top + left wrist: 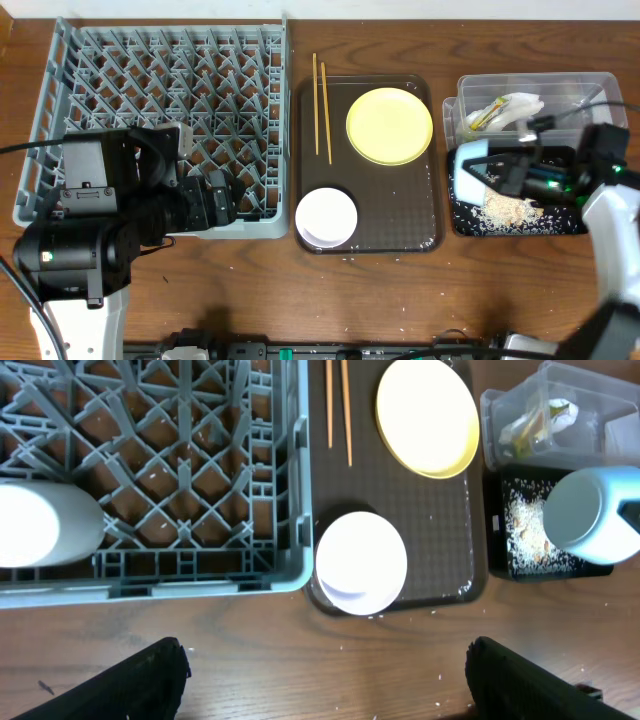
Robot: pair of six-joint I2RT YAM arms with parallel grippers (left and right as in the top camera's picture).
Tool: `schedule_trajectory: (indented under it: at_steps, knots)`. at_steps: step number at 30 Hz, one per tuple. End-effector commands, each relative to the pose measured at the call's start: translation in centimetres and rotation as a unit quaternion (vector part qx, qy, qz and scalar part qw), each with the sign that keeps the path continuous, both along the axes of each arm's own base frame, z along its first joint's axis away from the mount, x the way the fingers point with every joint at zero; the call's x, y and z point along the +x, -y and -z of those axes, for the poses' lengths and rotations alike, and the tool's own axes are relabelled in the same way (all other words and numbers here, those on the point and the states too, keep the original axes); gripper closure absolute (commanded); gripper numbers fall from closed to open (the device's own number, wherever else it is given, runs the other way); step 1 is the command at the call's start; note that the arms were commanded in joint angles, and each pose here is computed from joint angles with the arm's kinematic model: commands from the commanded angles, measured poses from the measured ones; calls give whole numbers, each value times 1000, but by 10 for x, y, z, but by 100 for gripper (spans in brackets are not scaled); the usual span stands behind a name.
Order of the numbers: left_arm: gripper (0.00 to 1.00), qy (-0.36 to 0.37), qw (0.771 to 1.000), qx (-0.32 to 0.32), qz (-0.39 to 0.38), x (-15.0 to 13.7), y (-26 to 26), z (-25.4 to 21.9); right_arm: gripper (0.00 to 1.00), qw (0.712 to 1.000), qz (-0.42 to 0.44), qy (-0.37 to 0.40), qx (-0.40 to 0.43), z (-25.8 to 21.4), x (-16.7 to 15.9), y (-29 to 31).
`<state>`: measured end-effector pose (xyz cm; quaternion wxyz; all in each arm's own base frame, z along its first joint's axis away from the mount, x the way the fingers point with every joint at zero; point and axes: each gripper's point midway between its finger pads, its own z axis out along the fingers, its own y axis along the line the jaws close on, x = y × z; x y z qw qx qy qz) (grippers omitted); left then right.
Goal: Sort waste into correct bins and load items into the dishwasher
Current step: 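Set the empty blue bowl back on the brown tray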
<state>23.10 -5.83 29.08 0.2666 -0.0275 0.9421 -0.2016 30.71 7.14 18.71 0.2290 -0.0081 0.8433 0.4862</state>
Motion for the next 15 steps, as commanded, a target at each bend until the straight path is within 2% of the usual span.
schedule_trajectory:
  at_steps: [1,7,12,15]
  knots:
    - [10,26,1000,-1,9,5,2,-10,99,985,-4,33,-168,-3,-8,-18]
    - [10,39,999,-3,11,11,3,-13,99,936,-49,67,-343,18,-30,-85]
    - [11,39,999,-3,11,11,3,-14,99,881,-14,52,-471,61,-37,-109]
    - [11,39,999,-3,18,10,6,-13,99,853,-4,30,-521,92,-39,-115]
